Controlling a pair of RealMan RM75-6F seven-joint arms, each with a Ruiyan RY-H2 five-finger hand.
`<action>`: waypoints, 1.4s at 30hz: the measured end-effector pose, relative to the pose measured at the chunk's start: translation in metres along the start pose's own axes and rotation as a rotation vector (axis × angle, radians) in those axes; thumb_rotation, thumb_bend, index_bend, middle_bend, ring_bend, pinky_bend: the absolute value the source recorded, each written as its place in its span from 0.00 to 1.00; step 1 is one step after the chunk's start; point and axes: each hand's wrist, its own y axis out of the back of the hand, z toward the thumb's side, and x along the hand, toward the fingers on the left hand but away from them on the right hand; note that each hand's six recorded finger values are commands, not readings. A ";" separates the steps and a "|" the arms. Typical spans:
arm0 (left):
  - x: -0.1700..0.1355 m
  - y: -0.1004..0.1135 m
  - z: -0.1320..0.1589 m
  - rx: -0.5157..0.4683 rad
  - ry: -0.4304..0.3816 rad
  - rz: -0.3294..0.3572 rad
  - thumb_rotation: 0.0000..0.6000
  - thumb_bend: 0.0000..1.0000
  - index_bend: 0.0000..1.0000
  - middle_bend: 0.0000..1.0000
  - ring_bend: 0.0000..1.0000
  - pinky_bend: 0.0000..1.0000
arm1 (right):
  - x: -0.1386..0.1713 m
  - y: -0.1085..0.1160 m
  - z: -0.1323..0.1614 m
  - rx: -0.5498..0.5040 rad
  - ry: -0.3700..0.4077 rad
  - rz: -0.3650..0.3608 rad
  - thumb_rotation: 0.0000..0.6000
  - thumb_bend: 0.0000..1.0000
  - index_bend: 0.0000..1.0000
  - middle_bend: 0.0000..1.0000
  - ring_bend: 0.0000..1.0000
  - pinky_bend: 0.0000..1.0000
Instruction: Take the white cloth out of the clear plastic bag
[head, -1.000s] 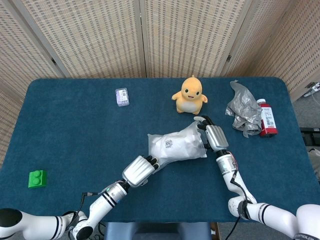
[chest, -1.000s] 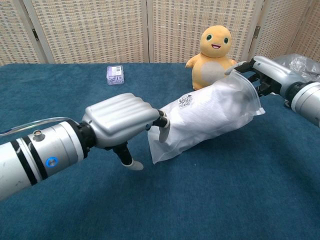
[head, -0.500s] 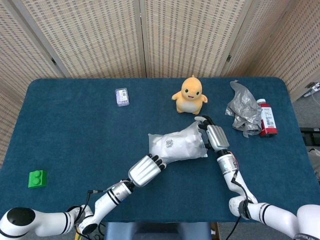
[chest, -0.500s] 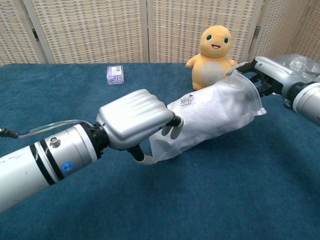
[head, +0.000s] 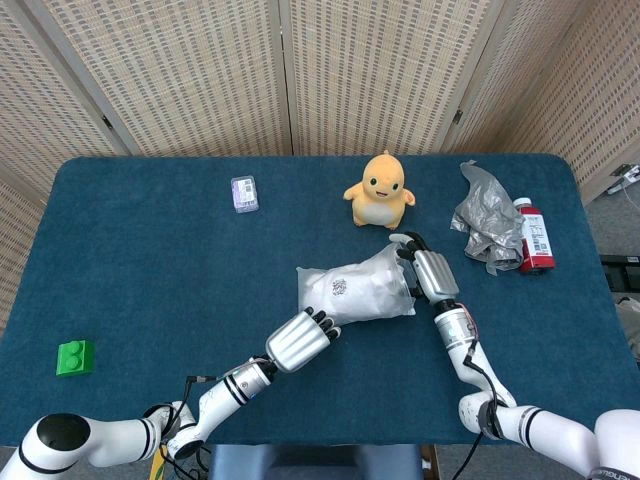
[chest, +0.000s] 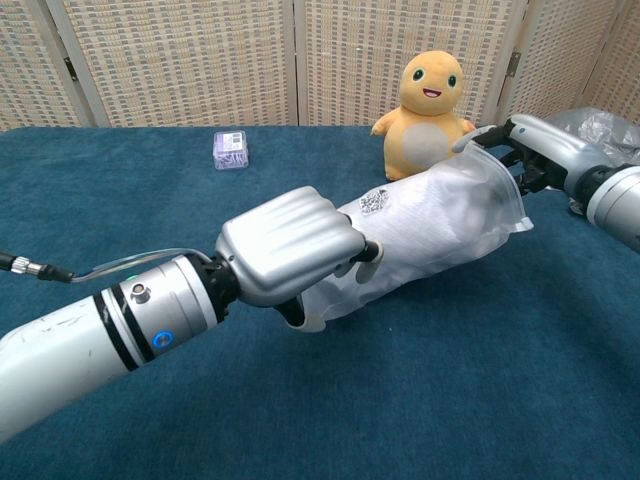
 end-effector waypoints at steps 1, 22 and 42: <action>0.000 -0.001 -0.001 0.003 0.003 -0.002 1.00 0.01 0.47 0.53 0.48 0.67 | 0.000 0.000 -0.001 0.000 -0.002 0.000 1.00 0.65 0.77 0.20 0.06 0.30; 0.001 -0.008 -0.002 0.056 -0.040 -0.008 1.00 0.04 0.48 1.00 0.85 0.94 | 0.001 0.001 -0.003 -0.007 -0.008 0.005 1.00 0.65 0.77 0.20 0.06 0.29; 0.001 -0.019 -0.012 0.162 0.011 -0.060 1.00 0.05 0.51 1.00 0.86 0.94 | 0.002 -0.002 -0.006 -0.013 -0.014 0.015 1.00 0.65 0.77 0.20 0.06 0.29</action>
